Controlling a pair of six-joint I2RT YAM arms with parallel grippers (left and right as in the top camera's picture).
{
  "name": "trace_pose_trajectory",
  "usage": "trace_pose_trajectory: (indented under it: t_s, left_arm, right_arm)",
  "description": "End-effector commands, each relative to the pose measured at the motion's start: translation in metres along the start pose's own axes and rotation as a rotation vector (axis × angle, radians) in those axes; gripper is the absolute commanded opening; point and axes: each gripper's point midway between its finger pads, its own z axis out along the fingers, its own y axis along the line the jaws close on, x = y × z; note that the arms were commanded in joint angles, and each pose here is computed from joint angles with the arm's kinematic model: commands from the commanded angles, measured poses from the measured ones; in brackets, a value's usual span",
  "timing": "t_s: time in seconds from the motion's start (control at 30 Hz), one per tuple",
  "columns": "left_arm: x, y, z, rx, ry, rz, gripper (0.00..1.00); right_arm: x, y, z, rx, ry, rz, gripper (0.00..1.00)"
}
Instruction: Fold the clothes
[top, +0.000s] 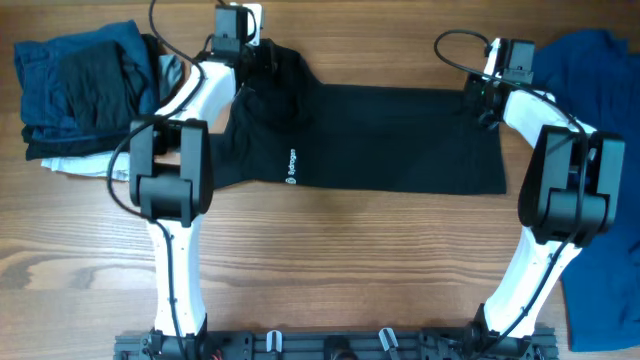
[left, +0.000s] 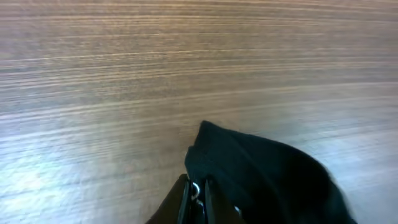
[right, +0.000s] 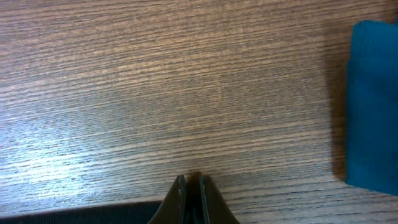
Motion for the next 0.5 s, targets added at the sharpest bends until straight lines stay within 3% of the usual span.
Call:
trace_pose_trajectory:
  t_s: [0.0, 0.27, 0.3, 0.37, 0.47]
  left_arm:
    - [-0.045, -0.001, -0.052, -0.033, -0.079, 0.030, 0.11]
    - [-0.044, 0.008, -0.078, -0.062, -0.033, 0.009, 0.13]
    - [-0.043, 0.008, -0.078, -0.058, -0.029, 0.005, 0.17]
    - [-0.037, 0.006, -0.073, -0.039, -0.012, 0.004, 0.33]
    - [-0.027, 0.001, -0.055, 0.009, -0.001, 0.004, 0.44]
  right_arm:
    - [-0.002, 0.019, -0.013, -0.100, 0.001, -0.003, 0.04]
    - [-0.023, 0.022, -0.051, -0.118, -0.039, -0.042, 0.04]
    - [-0.024, 0.023, -0.053, -0.117, -0.040, -0.047, 0.04]
    - [-0.024, 0.022, -0.054, -0.113, -0.040, -0.054, 0.04]
    - [-0.019, 0.018, -0.051, -0.093, -0.024, -0.052, 0.04]
